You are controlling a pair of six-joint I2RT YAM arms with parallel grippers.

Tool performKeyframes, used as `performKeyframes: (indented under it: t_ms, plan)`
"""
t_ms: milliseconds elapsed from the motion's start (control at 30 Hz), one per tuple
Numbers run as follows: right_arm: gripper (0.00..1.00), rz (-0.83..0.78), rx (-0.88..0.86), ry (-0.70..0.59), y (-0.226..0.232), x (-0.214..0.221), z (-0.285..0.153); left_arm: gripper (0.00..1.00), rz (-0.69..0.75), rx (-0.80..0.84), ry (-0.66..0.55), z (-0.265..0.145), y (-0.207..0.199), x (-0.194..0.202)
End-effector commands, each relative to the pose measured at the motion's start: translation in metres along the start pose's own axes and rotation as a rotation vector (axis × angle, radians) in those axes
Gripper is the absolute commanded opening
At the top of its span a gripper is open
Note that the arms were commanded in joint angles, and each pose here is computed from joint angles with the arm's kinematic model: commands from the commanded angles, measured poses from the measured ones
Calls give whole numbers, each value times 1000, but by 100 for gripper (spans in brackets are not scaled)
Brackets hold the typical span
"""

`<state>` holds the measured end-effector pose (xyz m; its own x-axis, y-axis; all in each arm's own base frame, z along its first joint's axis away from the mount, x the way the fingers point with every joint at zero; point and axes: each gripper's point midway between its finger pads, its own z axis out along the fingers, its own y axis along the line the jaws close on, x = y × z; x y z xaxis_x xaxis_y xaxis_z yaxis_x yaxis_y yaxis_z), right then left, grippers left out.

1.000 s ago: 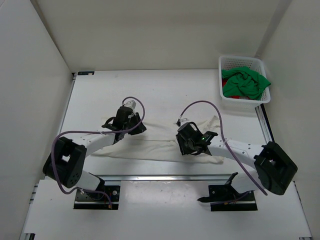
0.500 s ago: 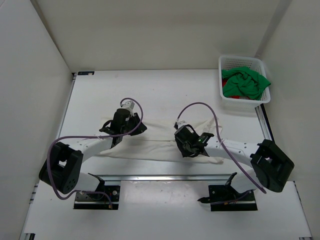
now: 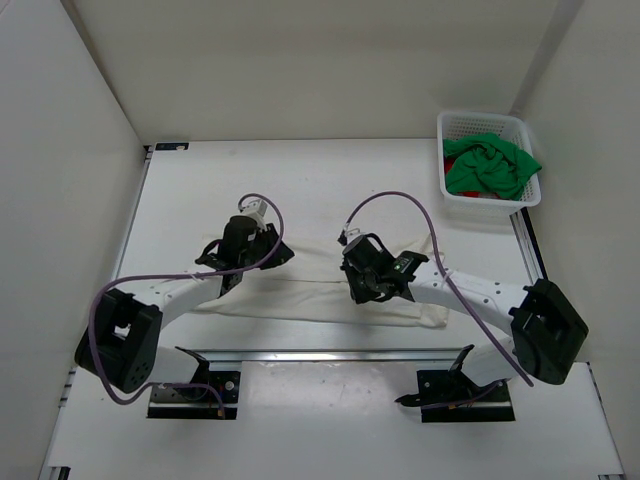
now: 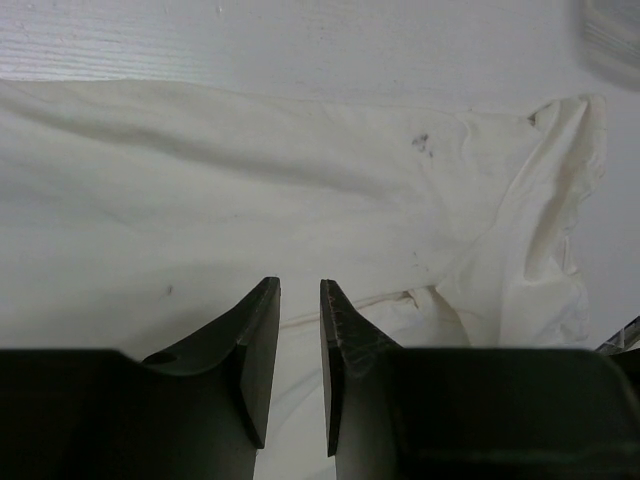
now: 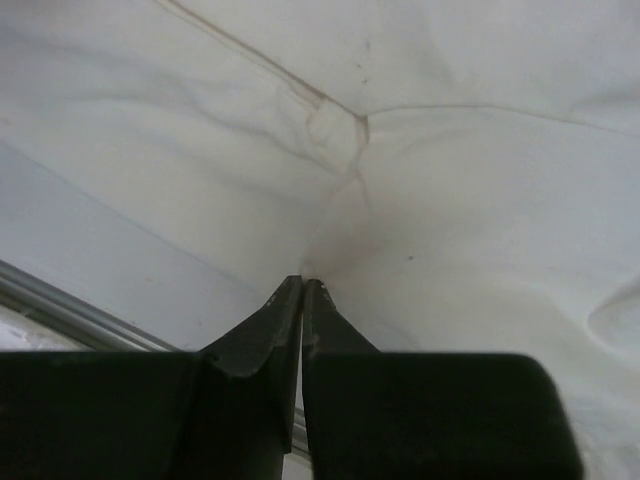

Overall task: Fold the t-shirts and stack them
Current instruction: Fold the other side of the tshirt into a rectangle

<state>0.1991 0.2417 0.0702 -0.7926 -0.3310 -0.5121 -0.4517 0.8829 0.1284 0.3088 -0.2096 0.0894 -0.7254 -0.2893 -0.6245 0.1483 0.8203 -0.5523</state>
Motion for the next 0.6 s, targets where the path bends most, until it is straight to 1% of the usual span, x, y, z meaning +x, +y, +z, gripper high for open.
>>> performKeyframes:
  t_ms: [0,67,100,167,267,333,433,500,533,567]
  plan:
    - [1,20,-65,24,13,-3,-6,34,-4,45,-52,-10,-11,-20]
    - [8,19,-63,43,11,4,-3,34,-9,59,-32,-11,-12,-13]
    - [11,30,-66,35,10,1,-2,34,-16,53,-40,-12,-10,-15]
    - [10,38,-95,62,13,8,-2,35,-14,51,-49,-14,-7,-17]
    - [8,39,-120,55,17,6,-2,35,-31,43,-49,-14,-2,-16]
    - [10,45,-134,48,18,4,-3,35,-37,36,-50,-15,2,-18]
    - [20,39,-167,12,18,-6,-11,35,-46,39,-71,-17,3,-27]
    - [24,86,-121,-39,-4,-22,-19,35,-20,51,-54,-16,-7,-20]
    - [25,114,-82,-79,-21,-33,-23,35,2,54,-63,-15,-14,-24]
    - [23,134,-40,-115,-37,-41,-27,35,18,70,-56,-12,-26,-21]
